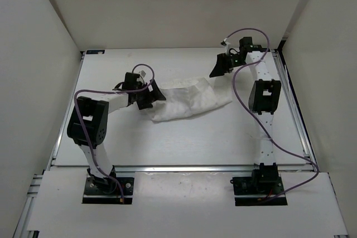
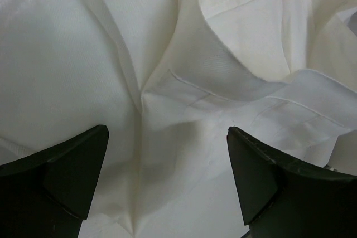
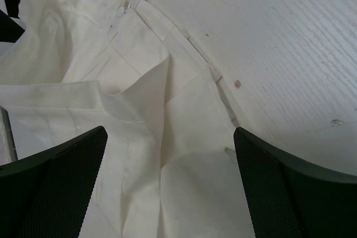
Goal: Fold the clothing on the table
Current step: Fold the skirt
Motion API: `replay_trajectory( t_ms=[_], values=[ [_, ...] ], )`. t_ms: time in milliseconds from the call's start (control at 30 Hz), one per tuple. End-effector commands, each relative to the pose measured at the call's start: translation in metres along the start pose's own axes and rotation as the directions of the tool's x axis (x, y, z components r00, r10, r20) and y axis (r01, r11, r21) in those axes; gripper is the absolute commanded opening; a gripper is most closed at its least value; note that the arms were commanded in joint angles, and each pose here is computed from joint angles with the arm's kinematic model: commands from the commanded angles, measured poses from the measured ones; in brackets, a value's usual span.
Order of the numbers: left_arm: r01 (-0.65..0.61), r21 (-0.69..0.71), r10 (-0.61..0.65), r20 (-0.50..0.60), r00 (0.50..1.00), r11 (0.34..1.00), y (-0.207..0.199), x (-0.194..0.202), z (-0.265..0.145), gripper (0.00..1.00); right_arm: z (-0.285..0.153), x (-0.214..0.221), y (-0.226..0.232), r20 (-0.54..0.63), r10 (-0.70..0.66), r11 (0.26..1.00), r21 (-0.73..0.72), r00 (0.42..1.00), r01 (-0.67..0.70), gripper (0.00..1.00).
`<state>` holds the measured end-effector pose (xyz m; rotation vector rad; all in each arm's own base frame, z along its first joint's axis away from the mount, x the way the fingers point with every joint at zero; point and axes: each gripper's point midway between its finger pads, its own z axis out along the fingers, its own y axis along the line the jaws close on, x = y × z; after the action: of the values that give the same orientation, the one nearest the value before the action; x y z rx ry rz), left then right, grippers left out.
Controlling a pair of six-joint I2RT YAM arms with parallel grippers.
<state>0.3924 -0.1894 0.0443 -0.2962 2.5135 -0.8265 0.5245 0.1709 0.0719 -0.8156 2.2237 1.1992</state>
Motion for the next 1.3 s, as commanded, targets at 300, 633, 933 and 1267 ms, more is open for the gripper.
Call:
replay_trajectory(
  t_ms=[300, 633, 933, 1267],
  values=[
    [-0.110, 0.122, 0.090, 0.155, 0.984, 0.986, -0.031, -0.039, -0.011, 0.98, -0.026, -0.023, 0.026, 0.068, -0.067, 0.994, -0.087, 0.995, 0.073, 0.98],
    [-0.176, 0.151, 0.156, 0.136, 0.978, 0.973, -0.048, -0.040, 0.002, 0.99, -0.023, -0.016, 0.027, 0.063, -0.057, 0.990, -0.122, 0.996, 0.065, 0.97],
    [-0.235, 0.140, 0.221, 0.110, 0.969, 0.962, -0.056, -0.030, 0.010, 0.99, -0.008, 0.018, 0.048, -0.020, -0.007, 0.978, -0.207, 1.000, 0.002, 0.96],
    [-0.229, 0.122, 0.216, 0.112, 0.970, 0.966, -0.050, -0.023, 0.008, 0.98, 0.015, 0.045, 0.063, -0.114, 0.015, 0.971, -0.234, 0.993, -0.041, 0.92]
  ],
)
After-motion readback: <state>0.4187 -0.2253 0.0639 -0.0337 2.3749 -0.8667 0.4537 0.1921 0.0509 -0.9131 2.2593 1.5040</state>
